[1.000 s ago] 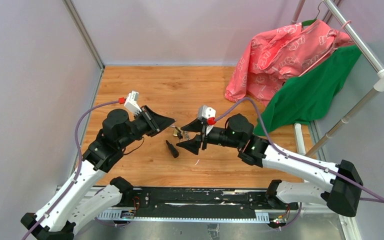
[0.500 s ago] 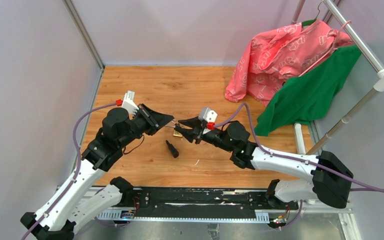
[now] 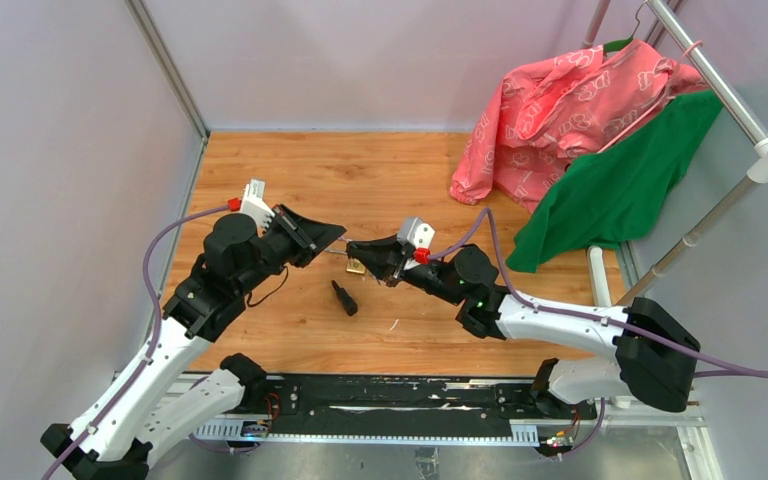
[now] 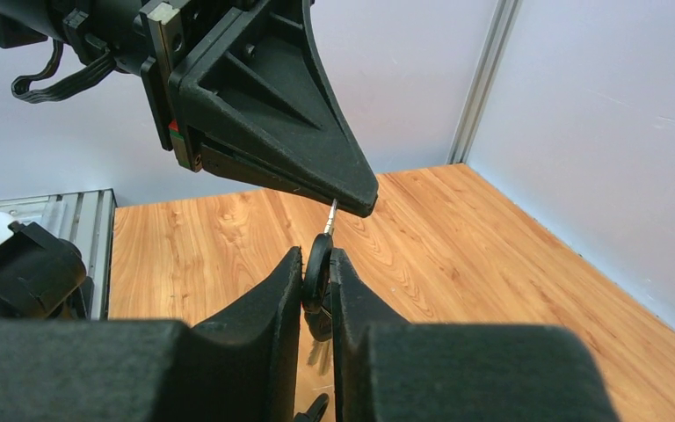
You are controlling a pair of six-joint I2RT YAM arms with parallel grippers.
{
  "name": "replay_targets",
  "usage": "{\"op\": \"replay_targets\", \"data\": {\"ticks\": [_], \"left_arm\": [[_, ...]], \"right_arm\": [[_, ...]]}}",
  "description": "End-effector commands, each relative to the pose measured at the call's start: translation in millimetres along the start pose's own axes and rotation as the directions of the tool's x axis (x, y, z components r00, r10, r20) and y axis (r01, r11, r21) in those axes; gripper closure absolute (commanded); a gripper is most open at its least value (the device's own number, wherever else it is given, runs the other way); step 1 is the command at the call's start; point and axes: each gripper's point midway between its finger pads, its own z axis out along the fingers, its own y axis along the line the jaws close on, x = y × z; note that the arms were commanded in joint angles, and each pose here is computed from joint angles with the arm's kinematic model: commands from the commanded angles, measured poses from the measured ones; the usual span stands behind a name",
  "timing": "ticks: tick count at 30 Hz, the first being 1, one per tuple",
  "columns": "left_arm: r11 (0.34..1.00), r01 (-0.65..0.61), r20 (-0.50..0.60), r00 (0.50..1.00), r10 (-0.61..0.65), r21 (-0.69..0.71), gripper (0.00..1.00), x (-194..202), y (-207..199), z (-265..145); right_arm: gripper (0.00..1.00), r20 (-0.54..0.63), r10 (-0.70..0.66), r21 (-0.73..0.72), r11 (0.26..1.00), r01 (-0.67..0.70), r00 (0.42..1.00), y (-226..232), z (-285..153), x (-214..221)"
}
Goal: Unlock with the key
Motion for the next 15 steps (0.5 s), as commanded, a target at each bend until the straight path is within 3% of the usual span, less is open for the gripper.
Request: {"op": "replay_targets", "data": {"ticks": [1,5,9,12,15], "left_arm": [[0.999,0.019,0.018,1.0,-0.02,0.031,1.0,-5,-12,-6],[1.0,0.019,0.039,0.999,-0.019,0.008,1.0,-8,-6,-13],[1.0,0.011,0.059,0.998,-0.01,-0.028,0.93,-9,4,-20],[0.998,-0.003,0.072,0.997,0.008,-0.067,0.83,-11,13,-20],[0.993,-0.027,0.057,0.998,0.033,-0.113,0.63,-8,23,-19]], "right_arm": [[0.98,0.013,-0.015,0.036,0.999,0.015,1.0,-5,0,0],[1.0,-0.061,-0.01,0.064,0.998,0.014,0.998,-10,-1,12],[1.0,-0.113,-0.001,0.111,0.994,0.013,0.994,-18,-5,22],[1.0,-0.129,0.002,0.142,0.99,0.016,0.992,-23,-11,26],[1.0,-0.148,0.003,0.16,0.987,0.02,0.989,-25,-16,29]]}}
